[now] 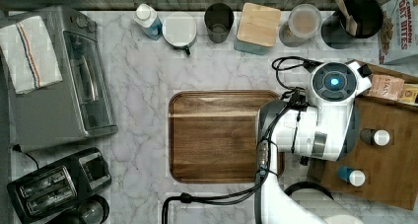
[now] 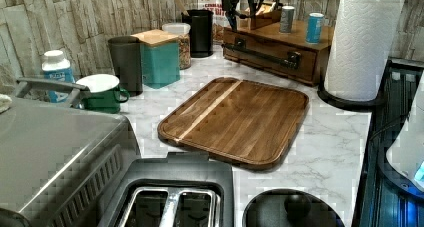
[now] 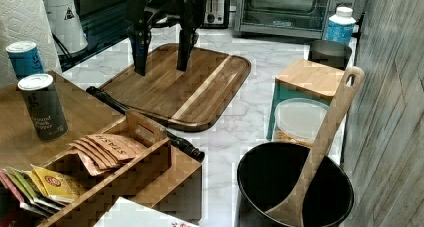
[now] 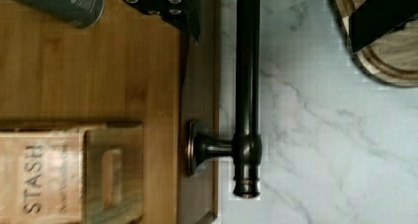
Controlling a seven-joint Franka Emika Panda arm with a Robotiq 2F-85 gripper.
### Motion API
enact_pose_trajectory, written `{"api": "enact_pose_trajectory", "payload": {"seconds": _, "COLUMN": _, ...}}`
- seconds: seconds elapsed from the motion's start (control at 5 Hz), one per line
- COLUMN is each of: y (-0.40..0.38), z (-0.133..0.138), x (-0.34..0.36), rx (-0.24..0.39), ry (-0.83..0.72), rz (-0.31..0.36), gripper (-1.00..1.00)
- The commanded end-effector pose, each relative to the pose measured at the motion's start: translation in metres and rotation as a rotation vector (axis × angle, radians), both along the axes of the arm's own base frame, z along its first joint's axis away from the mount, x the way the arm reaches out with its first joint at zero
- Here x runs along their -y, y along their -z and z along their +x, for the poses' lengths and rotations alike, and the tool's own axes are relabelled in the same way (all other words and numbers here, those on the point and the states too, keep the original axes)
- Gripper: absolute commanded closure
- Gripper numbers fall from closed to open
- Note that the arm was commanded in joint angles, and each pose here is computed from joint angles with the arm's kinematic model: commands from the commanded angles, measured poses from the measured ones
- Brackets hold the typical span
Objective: Open the drawer.
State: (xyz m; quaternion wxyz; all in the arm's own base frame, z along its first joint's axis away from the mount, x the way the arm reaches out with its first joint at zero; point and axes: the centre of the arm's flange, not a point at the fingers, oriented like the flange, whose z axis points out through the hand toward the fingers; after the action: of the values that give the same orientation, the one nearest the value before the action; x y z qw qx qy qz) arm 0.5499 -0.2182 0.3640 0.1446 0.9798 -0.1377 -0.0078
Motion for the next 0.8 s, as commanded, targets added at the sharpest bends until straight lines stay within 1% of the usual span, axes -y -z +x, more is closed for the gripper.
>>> {"api": "enact_pose_trajectory", "payload": {"seconds": 0.2, "y": 0.044, "z": -0.020, "x": 0.011, "rx": 0.086, "ry": 0.080, "rz": 0.032, "gripper": -1.00}}
{"api": "enact_pose_trajectory", "payload": {"seconds": 0.4, "y": 0.064, "z": -0.018, "x": 0.007, "rx": 0.099, "ry": 0.121, "rz": 0.029, "gripper": -1.00}}
{"api": "enact_pose_trajectory", "payload": {"seconds": 0.6, "y": 0.073, "z": -0.021, "x": 0.019, "rx": 0.094, "ry": 0.140, "rz": 0.016, "gripper": -1.00}}
{"api": "enact_pose_trajectory", "payload": {"seconds": 0.8, "y": 0.080, "z": -0.019, "x": 0.026, "rx": 0.085, "ry": 0.126, "rz": 0.009, "gripper": -1.00}}
